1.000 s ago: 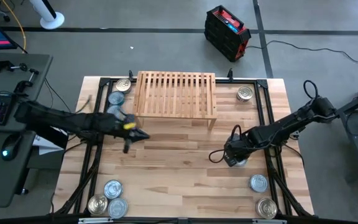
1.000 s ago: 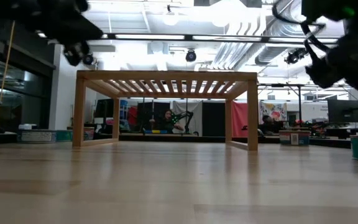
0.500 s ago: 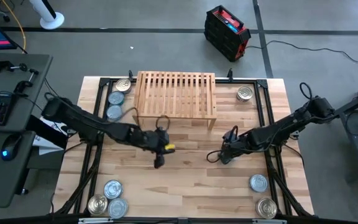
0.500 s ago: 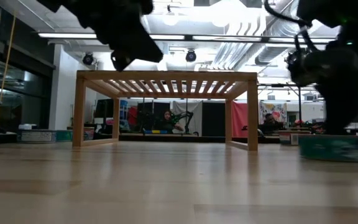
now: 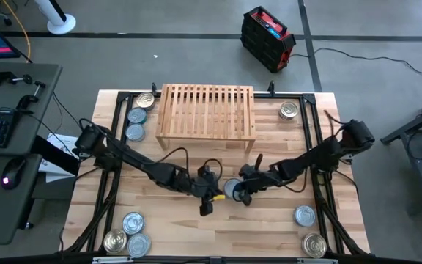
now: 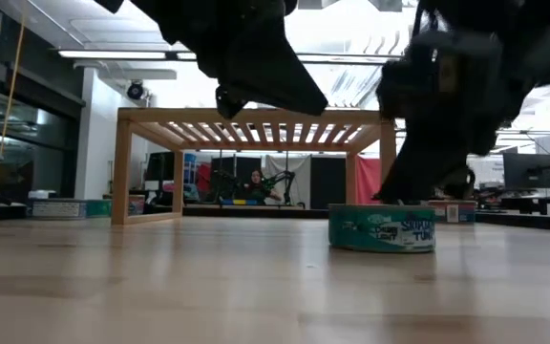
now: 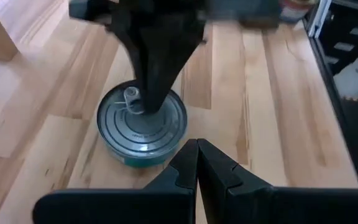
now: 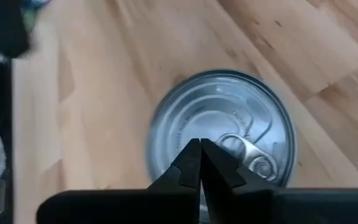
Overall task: Stack canned seafood by type on shelf
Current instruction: Put the green tuna can on the shelf
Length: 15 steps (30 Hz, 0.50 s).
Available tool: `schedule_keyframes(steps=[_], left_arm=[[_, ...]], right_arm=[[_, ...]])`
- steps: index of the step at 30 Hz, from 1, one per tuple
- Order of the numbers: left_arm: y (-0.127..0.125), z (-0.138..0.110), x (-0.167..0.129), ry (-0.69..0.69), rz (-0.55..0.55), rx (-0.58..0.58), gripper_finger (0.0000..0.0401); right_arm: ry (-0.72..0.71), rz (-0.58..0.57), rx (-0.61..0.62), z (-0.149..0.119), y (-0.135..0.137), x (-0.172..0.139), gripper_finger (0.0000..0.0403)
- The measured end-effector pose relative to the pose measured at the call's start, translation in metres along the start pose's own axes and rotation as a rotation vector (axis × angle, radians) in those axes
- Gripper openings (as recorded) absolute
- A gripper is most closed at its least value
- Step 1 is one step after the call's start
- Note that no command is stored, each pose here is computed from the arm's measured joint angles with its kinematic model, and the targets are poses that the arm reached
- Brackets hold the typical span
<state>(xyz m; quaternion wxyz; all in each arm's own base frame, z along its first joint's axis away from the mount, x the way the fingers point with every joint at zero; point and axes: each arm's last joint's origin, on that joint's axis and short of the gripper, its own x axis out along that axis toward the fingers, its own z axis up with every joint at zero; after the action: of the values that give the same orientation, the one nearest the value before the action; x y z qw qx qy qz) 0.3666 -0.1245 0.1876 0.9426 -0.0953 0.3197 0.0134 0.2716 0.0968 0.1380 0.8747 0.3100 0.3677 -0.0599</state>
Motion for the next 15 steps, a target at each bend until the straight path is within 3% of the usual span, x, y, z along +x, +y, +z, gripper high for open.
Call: schedule_keyframes(steps=[5,8,15], left_arm=[[0.015,-0.001,0.013,0.018,0.041,0.09,0.0],[0.027,0.0,0.024,0.001,0.058,0.133,0.0],[0.046,-0.009,0.052,0.002,0.024,0.215,0.0]], right_arm=[[0.076,-0.056,-0.034,-0.008,0.004,-0.024,0.0],[0.114,-0.141,0.017,-0.015,0.0,-0.035,0.0],[0.172,-0.259,0.069,-0.025,-0.011,-0.025,0.0]])
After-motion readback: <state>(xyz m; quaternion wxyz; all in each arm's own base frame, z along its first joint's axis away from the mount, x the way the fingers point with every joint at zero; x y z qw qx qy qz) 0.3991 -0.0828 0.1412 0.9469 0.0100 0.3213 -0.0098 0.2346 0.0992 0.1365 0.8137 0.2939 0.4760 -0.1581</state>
